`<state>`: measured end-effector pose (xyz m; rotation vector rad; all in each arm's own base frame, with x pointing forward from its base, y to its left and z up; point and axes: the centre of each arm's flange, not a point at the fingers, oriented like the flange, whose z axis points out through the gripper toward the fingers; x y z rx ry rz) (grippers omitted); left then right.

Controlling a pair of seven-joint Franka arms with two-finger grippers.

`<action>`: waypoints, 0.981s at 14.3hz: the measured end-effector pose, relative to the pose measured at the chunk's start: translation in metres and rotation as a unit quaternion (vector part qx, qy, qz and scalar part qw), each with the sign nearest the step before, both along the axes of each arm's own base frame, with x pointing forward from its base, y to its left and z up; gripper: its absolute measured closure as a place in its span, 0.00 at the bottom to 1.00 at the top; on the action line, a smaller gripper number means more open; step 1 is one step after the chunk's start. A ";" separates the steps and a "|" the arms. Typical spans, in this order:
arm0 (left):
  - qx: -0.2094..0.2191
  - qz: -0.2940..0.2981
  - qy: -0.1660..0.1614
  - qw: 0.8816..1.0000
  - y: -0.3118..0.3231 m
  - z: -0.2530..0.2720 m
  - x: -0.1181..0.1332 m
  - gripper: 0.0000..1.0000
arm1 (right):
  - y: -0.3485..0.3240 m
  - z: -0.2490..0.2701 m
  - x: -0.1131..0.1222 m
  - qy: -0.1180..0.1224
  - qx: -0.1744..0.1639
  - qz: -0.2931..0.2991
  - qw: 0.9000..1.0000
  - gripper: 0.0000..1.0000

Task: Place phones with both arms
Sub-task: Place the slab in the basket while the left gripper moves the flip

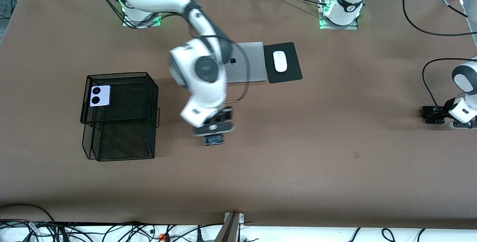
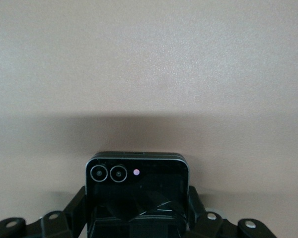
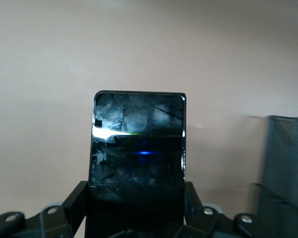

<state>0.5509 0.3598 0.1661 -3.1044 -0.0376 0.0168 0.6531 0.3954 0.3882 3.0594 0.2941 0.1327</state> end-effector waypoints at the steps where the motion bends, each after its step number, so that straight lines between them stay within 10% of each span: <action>1: 0.000 0.000 0.000 1.000 0.000 0.000 0.000 0.19 | -0.035 0.018 0.013 0.012 0.003 0.005 1.000 0.21; 7: -0.001 -0.001 0.005 1.000 0.003 0.016 0.013 0.19 | -0.209 0.059 0.038 0.073 -0.036 -0.040 0.996 0.21; 14: -0.004 -0.023 0.011 1.000 -0.118 0.040 0.091 0.19 | -0.292 0.011 -0.057 0.090 -0.019 -0.070 0.993 0.21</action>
